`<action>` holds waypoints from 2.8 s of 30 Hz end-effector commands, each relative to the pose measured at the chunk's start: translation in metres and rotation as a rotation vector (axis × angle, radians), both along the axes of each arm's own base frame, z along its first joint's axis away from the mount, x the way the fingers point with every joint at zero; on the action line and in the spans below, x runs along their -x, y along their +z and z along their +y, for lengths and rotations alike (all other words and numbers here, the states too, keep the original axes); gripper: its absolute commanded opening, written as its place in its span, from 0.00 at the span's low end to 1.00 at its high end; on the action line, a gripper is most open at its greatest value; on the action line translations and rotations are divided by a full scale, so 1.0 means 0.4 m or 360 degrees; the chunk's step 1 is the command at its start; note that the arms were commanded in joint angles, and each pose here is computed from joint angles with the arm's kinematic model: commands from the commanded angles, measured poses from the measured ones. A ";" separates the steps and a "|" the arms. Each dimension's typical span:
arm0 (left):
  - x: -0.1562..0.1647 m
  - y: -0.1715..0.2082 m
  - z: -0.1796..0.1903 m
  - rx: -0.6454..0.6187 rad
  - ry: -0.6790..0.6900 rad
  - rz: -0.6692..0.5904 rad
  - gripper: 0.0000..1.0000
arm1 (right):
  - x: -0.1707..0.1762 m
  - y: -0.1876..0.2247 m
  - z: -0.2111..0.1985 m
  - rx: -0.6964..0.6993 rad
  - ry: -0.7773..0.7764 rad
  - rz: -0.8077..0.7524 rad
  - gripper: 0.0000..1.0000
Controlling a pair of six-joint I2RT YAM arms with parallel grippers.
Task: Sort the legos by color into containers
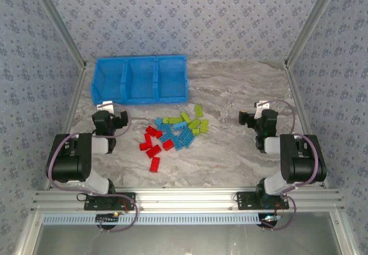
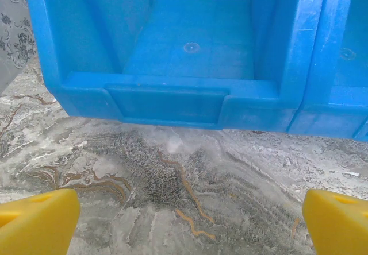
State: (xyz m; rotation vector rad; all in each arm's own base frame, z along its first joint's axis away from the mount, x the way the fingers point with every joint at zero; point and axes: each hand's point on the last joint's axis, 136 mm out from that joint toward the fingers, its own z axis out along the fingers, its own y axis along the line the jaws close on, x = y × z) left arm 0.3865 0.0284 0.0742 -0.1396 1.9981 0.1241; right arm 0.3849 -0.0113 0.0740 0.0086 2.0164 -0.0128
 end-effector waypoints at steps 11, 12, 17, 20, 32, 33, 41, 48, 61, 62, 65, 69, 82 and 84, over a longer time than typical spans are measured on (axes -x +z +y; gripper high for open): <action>-0.022 0.039 -0.011 0.0024 -0.0027 -0.0082 0.99 | -0.015 0.019 -0.004 0.0005 0.0009 -0.0037 1.00; -0.022 0.039 -0.011 0.0024 -0.0026 -0.0082 0.99 | -0.015 0.019 -0.006 0.0006 0.0006 -0.0037 1.00; -0.022 0.038 -0.011 0.0023 -0.0027 -0.0081 0.99 | -0.014 0.020 -0.005 0.0006 0.0008 -0.0039 1.00; -0.022 0.039 -0.012 0.0023 -0.0028 -0.0082 0.99 | 0.005 0.071 -0.011 0.0064 -0.0065 -0.0049 1.00; 0.019 0.128 -0.026 -0.0059 0.0042 -0.0034 0.99 | 0.257 0.222 0.091 -0.0673 -0.0212 0.0541 1.00; 0.030 0.145 -0.025 -0.0033 0.0080 0.0008 0.99 | 0.276 0.227 0.121 -0.0727 -0.0139 0.0599 1.00; 0.190 0.222 -0.148 0.0567 0.0148 0.0453 0.99 | 0.396 0.234 0.337 -0.0764 0.0256 0.0877 0.99; 0.325 0.135 -0.390 0.0761 -0.0168 0.0837 0.99 | 0.456 0.210 0.543 -0.0615 0.0514 0.0988 0.99; 0.350 0.010 -0.391 0.0483 -0.0120 0.1015 0.66 | 0.504 0.155 0.733 -0.0295 0.0694 0.1048 1.00; 0.338 0.005 -0.390 0.0457 -0.0109 0.1032 0.65 | 0.505 0.153 0.739 -0.0295 0.0694 0.1055 1.00; 0.309 -0.020 -0.400 0.0428 -0.0106 0.1082 0.63 | 0.510 0.145 0.744 -0.0278 0.0687 0.1060 1.00; 0.291 -0.049 -0.429 0.0449 -0.0135 0.1146 0.59 | 0.517 0.143 0.739 -0.0262 0.0674 0.1065 1.00; 0.289 -0.098 -0.424 0.0416 -0.0101 0.1200 0.25 | 0.518 0.201 0.756 -0.0330 0.0699 0.0969 1.00; 0.290 -0.083 -0.426 0.0430 -0.0115 0.1182 0.22 | 0.512 0.233 0.765 -0.0385 0.0729 0.0889 1.00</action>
